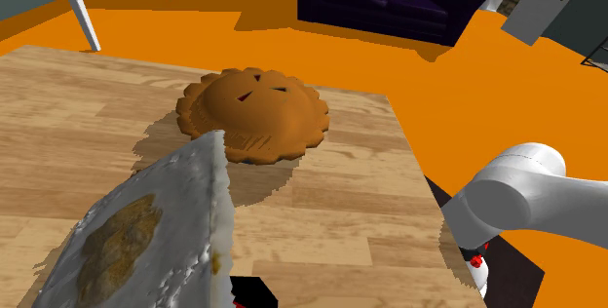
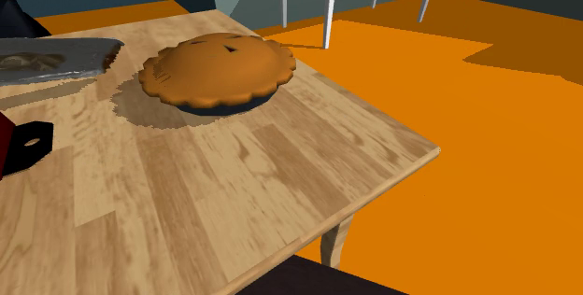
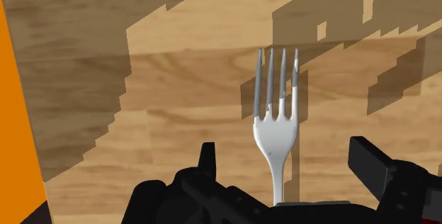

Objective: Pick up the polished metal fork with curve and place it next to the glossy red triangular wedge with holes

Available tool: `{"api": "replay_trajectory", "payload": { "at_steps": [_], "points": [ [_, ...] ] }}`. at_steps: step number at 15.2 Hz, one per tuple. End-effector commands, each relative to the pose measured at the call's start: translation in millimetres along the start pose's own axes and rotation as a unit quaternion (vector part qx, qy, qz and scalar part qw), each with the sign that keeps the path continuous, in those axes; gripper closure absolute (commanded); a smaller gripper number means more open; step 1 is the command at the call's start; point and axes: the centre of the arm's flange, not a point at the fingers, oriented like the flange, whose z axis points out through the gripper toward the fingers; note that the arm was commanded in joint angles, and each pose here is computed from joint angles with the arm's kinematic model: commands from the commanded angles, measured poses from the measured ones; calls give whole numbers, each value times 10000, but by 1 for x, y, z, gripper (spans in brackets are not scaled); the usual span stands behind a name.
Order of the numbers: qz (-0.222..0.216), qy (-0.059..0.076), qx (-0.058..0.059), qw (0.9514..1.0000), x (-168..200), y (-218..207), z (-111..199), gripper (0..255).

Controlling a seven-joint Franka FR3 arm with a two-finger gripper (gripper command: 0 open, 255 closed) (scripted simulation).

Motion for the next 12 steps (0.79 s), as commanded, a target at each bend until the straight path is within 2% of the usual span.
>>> {"api": "replay_trajectory", "payload": {
  "at_steps": [1,4,12],
  "points": [
    [0,0,0,10000,0,0,-13,0],
    [0,0,0,10000,0,0,-50,0],
    [0,0,0,10000,0,0,-50,0]
  ]
}}
